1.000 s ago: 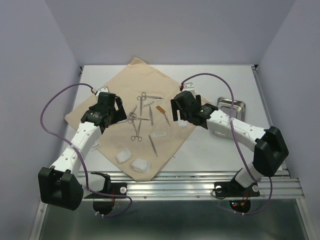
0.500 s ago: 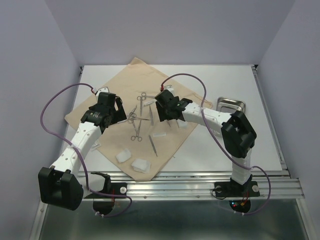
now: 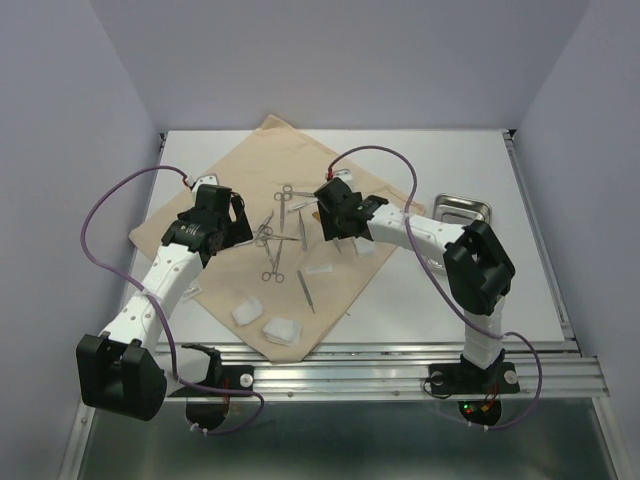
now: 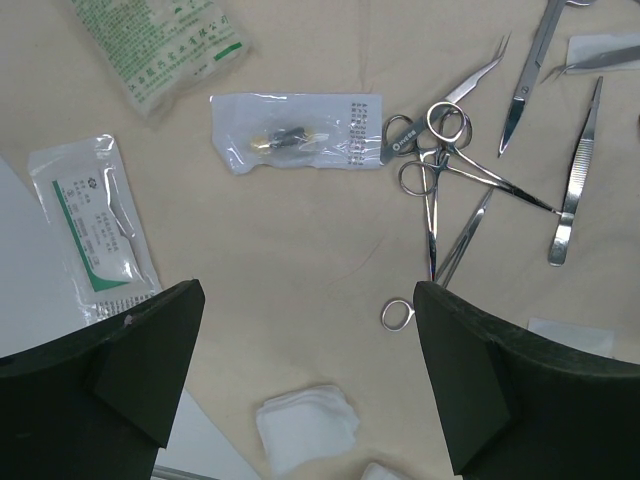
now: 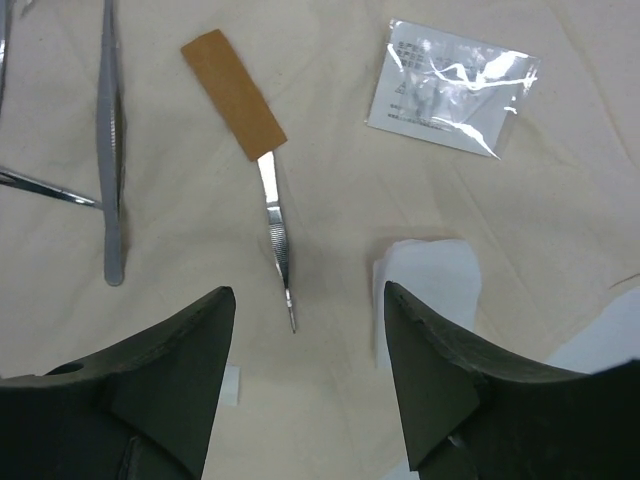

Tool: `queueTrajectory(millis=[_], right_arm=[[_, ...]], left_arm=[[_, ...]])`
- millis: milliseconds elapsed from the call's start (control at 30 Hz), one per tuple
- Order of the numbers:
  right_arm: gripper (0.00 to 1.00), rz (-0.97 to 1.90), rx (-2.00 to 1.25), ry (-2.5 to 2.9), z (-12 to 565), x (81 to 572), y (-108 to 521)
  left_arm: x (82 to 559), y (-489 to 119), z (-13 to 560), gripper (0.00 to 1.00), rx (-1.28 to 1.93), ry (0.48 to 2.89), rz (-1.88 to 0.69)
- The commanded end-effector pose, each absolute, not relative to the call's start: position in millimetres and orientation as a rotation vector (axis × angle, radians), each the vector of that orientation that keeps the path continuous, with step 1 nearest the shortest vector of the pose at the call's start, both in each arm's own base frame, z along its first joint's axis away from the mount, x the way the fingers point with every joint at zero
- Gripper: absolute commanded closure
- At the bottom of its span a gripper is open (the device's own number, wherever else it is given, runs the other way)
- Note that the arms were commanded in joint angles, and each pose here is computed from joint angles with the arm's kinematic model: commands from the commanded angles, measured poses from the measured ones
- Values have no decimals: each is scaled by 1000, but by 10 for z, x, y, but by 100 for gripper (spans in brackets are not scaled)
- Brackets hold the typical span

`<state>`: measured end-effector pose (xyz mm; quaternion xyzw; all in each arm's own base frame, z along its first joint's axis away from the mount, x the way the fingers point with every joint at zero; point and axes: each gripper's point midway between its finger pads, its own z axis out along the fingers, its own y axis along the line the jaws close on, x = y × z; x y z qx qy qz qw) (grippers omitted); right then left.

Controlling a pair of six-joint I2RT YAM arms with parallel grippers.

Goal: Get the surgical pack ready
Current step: Adjust the container at the center of the board.

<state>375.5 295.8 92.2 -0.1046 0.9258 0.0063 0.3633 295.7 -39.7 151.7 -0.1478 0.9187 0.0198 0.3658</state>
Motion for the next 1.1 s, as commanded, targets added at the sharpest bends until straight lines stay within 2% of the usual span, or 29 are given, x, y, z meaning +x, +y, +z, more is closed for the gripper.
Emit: queueTrajectory(millis=[0,300,600,700,933,1067], right_arm=[[33,-30,-60,2322,1235,3935,2445],[30,-198,268,2244,1459,4081,1199],[26,-252,406,2324,1124,4010,543],[28,-260,441,2358,938,3964,415],[54,-190,468,2391,731,3910,397],[52,-182,457,2409,657,3911,420]], left_arm=[[2968,-374,1648,1,-367,2325,61],[2990,-399,1606,1,-354,2336,52],[2995,-401,1576,1,-353,2346,57],[2996,-406,1567,1,-350,2350,56],[2996,-404,1544,1,-353,2357,61],[2993,-404,1523,1,-354,2365,64]])
